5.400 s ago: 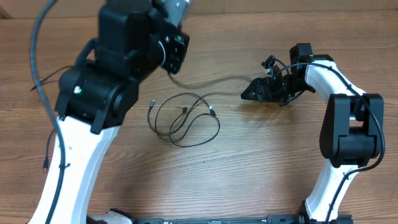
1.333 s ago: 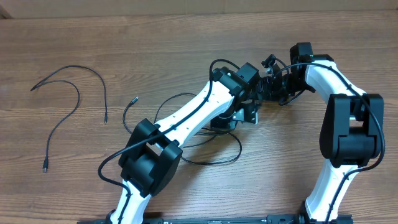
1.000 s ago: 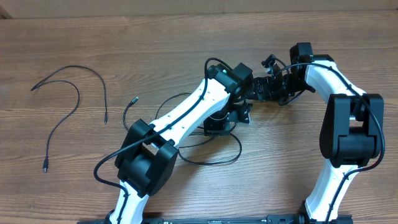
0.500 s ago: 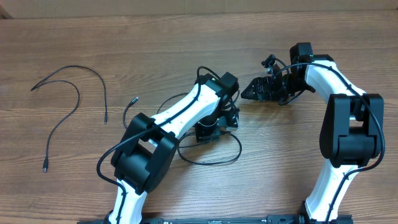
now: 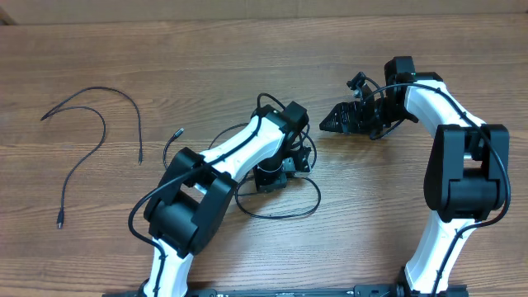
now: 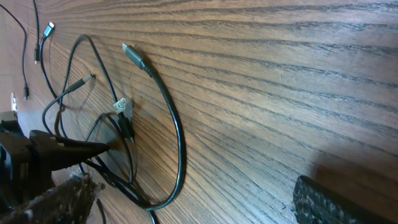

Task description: Untangle cables

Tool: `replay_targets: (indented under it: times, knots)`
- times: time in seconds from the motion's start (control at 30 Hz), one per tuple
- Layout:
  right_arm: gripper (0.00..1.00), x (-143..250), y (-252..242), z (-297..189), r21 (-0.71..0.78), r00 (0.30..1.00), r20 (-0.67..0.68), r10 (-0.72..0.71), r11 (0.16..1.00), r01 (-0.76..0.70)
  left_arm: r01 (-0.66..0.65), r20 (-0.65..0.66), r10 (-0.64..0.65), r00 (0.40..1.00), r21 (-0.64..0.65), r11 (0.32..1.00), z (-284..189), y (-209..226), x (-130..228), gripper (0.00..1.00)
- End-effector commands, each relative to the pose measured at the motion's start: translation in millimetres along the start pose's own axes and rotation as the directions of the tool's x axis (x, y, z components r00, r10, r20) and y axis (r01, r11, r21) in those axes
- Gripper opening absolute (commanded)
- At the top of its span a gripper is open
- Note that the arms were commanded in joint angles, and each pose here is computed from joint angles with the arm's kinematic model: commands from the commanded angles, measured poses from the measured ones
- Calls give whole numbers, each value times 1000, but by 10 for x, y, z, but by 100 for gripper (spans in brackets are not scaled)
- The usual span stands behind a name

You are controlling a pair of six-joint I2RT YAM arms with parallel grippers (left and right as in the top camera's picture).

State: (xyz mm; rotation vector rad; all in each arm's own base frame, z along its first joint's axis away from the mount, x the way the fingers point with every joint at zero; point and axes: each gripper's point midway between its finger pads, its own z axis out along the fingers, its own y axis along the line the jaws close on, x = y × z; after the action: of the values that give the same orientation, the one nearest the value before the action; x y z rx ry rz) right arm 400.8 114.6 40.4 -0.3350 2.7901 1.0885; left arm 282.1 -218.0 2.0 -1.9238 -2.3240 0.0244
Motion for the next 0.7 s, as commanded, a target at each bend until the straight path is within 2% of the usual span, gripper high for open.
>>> replay_targets:
  times: [0.0,0.17,0.37,0.67]
  knots:
    - [100,25,-9,55,-8,1000,-11,-6,1000,6,18,7,-18,1000,14,1000,28,-54,47,57]
    - [100,24,-9,55,-8,1000,-11,-5,1000,5,0,6,0,1000,2,1000,43,-31,52,58]
    - [100,25,-9,55,-8,1000,-11,-5,1000,5,-4,9,5,1000,-31,1000,42,78,70,42]
    - [100,25,-9,55,-8,1000,-11,-6,1000,6,30,64,-31,997,20,999,38,93,64,36]
